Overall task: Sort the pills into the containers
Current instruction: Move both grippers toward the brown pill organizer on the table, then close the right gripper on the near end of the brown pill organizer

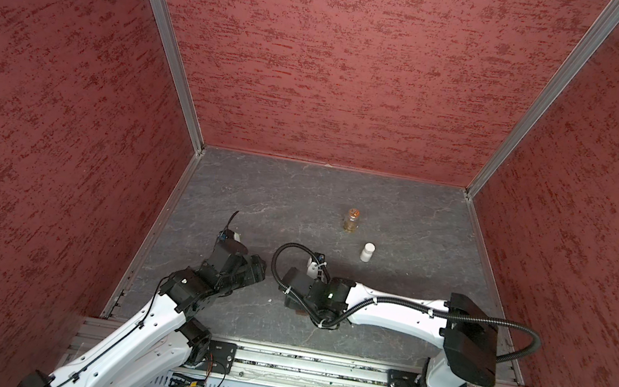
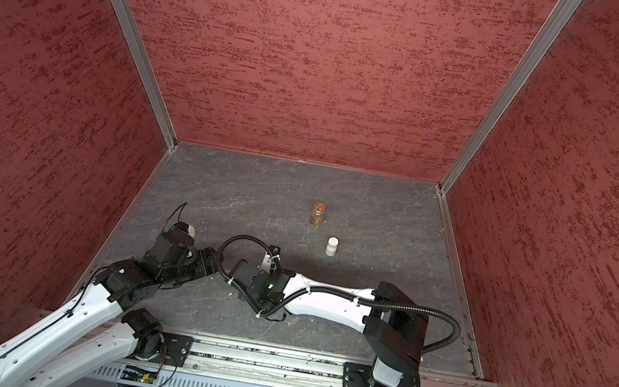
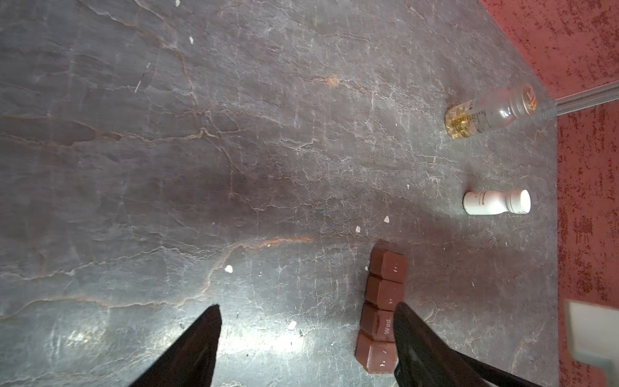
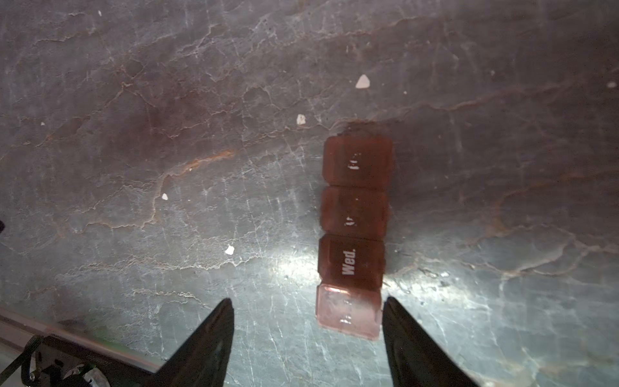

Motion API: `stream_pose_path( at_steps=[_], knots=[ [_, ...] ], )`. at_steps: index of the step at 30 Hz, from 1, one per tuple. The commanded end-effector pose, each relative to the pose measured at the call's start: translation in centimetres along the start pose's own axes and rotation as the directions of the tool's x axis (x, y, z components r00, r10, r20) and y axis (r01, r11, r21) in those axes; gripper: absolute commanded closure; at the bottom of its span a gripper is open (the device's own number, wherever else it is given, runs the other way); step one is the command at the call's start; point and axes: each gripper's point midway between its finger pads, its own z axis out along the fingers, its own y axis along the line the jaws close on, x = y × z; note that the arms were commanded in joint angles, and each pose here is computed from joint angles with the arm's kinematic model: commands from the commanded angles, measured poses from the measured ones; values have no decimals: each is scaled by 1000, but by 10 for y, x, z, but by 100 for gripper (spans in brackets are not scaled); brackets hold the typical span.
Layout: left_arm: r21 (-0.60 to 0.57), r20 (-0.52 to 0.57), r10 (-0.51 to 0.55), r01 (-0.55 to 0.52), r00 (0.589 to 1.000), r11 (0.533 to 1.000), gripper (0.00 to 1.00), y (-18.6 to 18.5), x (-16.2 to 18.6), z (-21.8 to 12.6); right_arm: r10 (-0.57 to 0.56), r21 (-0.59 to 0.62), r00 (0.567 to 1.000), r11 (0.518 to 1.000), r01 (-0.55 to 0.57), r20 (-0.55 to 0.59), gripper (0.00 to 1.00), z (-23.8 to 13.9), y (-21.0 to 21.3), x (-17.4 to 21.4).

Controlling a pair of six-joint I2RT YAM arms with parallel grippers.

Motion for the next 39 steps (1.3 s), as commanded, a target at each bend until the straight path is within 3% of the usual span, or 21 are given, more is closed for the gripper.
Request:
stream_pose_path(
  at_steps=[1, 19, 39],
  knots=[
    [18, -22, -7, 7, 1000, 1000, 19, 4, 5, 2, 37, 49, 999, 998, -36, -9, 28, 3, -11, 5],
    [38, -58, 8, -6, 998, 999, 14, 1, 8, 11, 41, 114, 995, 993, -31, -89, 29, 27, -21, 22],
    [38, -51, 15, -13, 999, 999, 14, 3, 9, 8, 1, 176, 993, 984, 19, -115, 41, 36, -21, 23]
  ],
)
